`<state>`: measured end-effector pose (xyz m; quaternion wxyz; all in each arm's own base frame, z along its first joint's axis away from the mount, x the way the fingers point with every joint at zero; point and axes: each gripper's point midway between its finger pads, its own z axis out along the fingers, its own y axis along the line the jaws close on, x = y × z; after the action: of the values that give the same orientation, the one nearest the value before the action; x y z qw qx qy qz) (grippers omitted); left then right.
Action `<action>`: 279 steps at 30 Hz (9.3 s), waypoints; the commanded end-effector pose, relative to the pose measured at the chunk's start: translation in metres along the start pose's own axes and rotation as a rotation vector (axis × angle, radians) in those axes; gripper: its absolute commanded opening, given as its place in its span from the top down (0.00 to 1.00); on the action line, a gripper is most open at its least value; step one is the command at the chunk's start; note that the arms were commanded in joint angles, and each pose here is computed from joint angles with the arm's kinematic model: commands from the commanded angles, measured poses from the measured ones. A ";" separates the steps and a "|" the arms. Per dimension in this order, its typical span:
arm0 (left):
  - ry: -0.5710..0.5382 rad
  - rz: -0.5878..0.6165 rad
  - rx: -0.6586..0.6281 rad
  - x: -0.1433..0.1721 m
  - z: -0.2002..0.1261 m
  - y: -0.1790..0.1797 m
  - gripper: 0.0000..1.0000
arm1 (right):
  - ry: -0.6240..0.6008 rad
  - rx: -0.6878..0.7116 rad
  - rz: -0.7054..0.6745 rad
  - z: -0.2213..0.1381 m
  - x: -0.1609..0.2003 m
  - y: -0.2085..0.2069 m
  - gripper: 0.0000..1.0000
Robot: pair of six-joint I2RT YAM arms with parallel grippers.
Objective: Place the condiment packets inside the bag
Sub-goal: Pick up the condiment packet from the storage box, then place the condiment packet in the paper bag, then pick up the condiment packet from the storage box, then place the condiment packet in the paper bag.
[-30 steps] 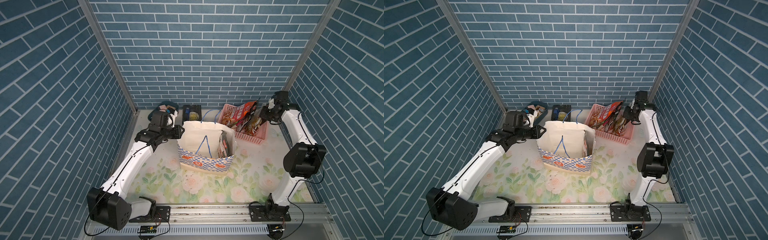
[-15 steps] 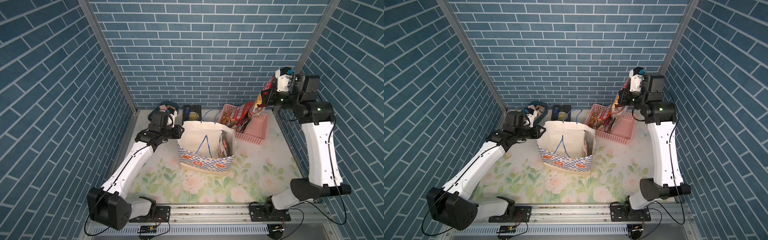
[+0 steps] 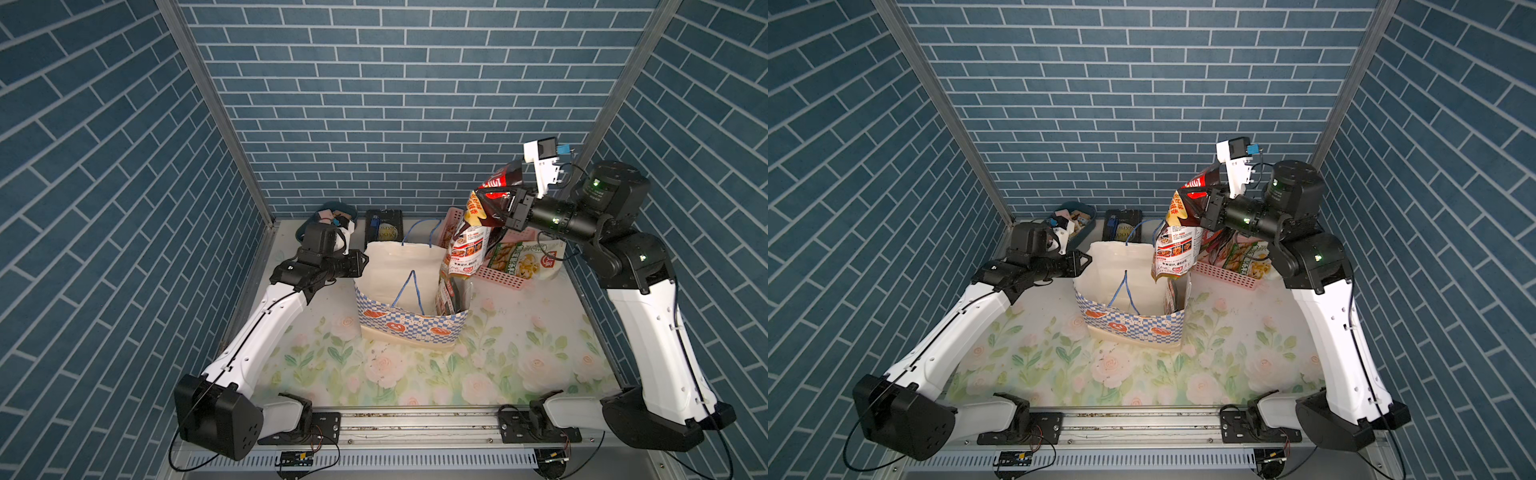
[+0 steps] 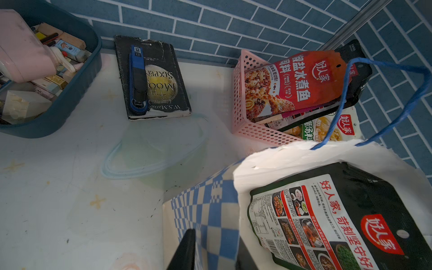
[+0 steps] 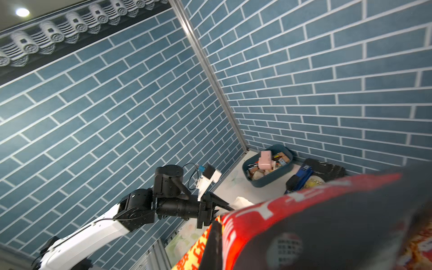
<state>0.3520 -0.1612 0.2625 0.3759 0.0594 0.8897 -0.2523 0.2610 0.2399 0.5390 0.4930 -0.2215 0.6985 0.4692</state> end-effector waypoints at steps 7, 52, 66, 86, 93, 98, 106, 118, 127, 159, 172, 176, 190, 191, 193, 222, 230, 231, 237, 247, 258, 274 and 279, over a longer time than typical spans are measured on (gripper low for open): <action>-0.011 0.008 0.002 0.000 -0.004 -0.002 0.72 | -0.061 -0.157 -0.090 0.028 -0.008 0.039 1.00; -0.013 0.007 -0.010 -0.001 -0.005 0.000 0.72 | 0.293 -0.187 -0.044 0.036 0.113 0.013 1.00; -0.007 0.004 -0.018 0.000 -0.005 0.001 0.72 | 0.468 0.033 0.013 0.044 0.168 -0.042 1.00; -0.052 -0.009 0.068 -0.004 -0.025 -0.020 0.73 | 0.663 0.353 0.177 0.043 0.226 -0.075 1.00; -0.057 -0.037 0.107 0.020 -0.028 -0.023 0.73 | 0.758 0.547 0.232 0.029 0.255 -0.088 1.00; -0.036 -0.038 0.096 0.029 -0.026 -0.019 0.73 | 0.741 0.632 0.231 0.024 0.262 -0.101 0.95; -0.067 -0.003 0.054 0.017 -0.036 -0.017 0.63 | 0.591 0.569 0.229 0.030 0.224 -0.084 0.53; -0.040 0.051 -0.008 -0.009 -0.018 -0.012 0.58 | 0.261 0.921 0.348 -0.085 0.144 -0.180 0.37; -0.016 0.062 -0.029 -0.006 -0.006 0.000 0.58 | 0.071 1.180 0.556 -0.225 0.159 -0.319 0.17; -0.020 0.058 -0.031 0.006 -0.007 0.004 0.58 | -0.136 0.776 0.665 -0.161 0.216 -0.445 0.59; -0.030 0.056 -0.039 0.005 -0.012 0.004 0.58 | -0.095 0.852 0.508 -0.147 0.181 -0.444 1.00; -0.038 0.055 -0.039 0.003 -0.013 0.004 0.58 | -0.115 0.889 0.402 -0.156 0.144 -0.414 1.00; -0.057 0.048 -0.044 0.002 -0.014 0.005 0.58 | -0.183 0.670 -0.051 -0.125 -0.002 -0.200 1.00; -0.056 0.049 -0.044 0.003 -0.013 0.006 0.58 | -0.185 0.624 -0.075 -0.118 -0.009 -0.178 1.00; -0.056 0.047 -0.044 0.002 -0.013 0.005 0.59 | -0.189 0.521 -0.110 -0.105 -0.019 -0.138 1.00; -0.073 0.034 -0.032 -0.001 -0.017 0.002 0.59 | 0.070 -0.135 -0.200 0.051 0.070 0.028 1.00; -0.068 0.037 -0.042 0.001 -0.018 0.004 0.59 | 0.250 -0.196 -0.126 0.041 0.119 0.030 1.00; -0.068 0.037 -0.043 0.001 -0.018 0.004 0.59 | 0.267 -0.216 -0.116 0.038 0.124 0.033 1.00; -0.068 0.035 -0.045 0.001 -0.018 0.004 0.59 | 0.343 -0.280 -0.068 0.025 0.145 0.042 1.00; -0.065 0.034 -0.054 0.001 -0.018 0.006 0.59 | 0.409 -0.237 -0.007 0.017 0.162 0.036 1.00; -0.060 0.035 -0.052 0.001 -0.017 0.006 0.59 | 0.480 0.029 0.093 0.048 0.201 -0.031 1.00; -0.053 0.033 -0.041 0.002 -0.011 0.006 0.59 | 0.220 0.741 0.290 -0.037 0.134 -0.189 0.34; -0.048 0.035 -0.040 0.003 -0.009 0.006 0.59 | 0.111 0.791 0.376 -0.054 0.115 -0.273 0.30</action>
<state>0.3438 -0.1525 0.2675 0.4044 0.0587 0.8830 -0.2307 0.3717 0.0905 0.3358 0.4160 0.0729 0.8805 0.2154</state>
